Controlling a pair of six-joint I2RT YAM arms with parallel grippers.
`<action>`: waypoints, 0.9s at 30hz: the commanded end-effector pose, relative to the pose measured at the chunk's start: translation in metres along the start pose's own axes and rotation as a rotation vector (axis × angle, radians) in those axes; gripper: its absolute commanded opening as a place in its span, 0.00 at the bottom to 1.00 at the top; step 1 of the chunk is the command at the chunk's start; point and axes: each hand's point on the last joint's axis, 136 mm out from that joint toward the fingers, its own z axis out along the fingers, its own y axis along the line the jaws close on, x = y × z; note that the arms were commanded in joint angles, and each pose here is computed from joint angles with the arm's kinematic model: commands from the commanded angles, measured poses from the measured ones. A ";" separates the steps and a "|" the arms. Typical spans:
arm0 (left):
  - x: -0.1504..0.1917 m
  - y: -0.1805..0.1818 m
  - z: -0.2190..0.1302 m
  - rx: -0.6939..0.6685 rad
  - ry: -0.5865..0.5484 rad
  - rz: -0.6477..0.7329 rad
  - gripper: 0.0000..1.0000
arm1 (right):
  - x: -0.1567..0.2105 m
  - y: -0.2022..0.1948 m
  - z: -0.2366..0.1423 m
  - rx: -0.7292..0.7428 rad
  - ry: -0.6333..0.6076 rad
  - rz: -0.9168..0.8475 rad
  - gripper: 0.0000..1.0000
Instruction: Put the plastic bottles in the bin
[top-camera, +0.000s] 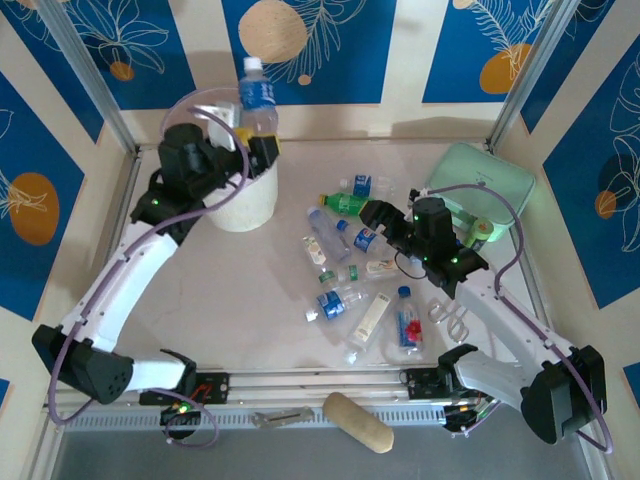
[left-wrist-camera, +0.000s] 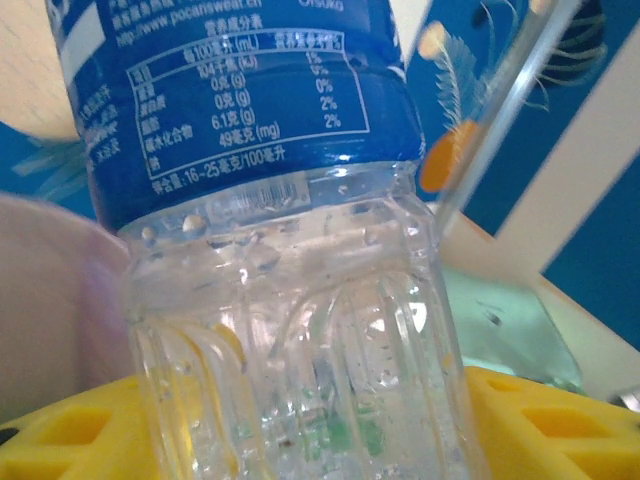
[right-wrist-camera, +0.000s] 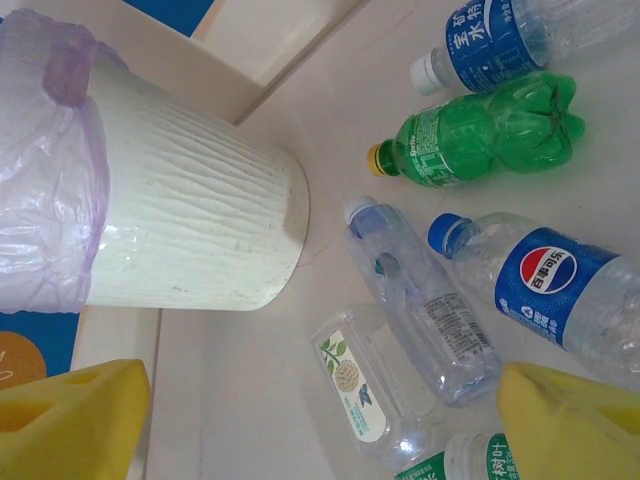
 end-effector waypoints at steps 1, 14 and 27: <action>-0.009 0.036 0.001 -0.080 0.034 0.048 0.64 | 0.005 0.002 0.004 -0.009 0.022 0.008 0.91; 0.019 0.132 0.014 -0.232 0.204 -0.051 0.65 | 0.007 0.000 0.004 -0.002 0.025 -0.005 0.90; 0.059 0.158 0.034 -0.262 0.333 -0.121 0.75 | 0.009 0.002 0.003 0.002 0.024 -0.020 0.90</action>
